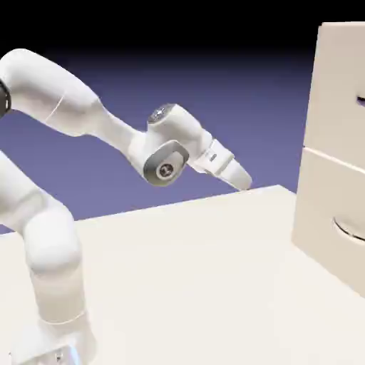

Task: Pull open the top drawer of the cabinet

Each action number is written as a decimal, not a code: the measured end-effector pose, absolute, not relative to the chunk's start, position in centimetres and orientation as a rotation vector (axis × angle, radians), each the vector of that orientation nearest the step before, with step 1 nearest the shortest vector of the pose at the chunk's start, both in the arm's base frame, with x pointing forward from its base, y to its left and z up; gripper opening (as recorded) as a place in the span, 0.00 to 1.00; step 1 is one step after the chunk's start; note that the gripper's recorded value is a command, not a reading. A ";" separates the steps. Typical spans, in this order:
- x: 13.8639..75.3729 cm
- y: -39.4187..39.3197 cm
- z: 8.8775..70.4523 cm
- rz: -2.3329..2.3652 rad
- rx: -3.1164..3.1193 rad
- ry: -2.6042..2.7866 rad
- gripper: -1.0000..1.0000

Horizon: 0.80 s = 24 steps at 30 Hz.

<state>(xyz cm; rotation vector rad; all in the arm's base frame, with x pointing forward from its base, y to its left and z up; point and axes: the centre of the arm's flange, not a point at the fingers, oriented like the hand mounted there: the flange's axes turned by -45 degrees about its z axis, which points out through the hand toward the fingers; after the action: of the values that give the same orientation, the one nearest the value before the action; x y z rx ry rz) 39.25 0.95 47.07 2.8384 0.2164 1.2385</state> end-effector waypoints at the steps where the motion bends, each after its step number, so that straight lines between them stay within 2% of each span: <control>1: 39.5 1.3 48.1 1.257 2.796 0.324 0.50; 12: 40.8 3.7 58.6 1.316 2.096 1.235 0.50; 24: 41.8 2.4 67.0 1.089 1.194 1.661 0.50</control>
<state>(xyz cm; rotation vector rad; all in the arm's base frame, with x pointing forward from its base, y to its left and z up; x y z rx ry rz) 41.83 2.39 67.02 1.1941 1.6613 1.0887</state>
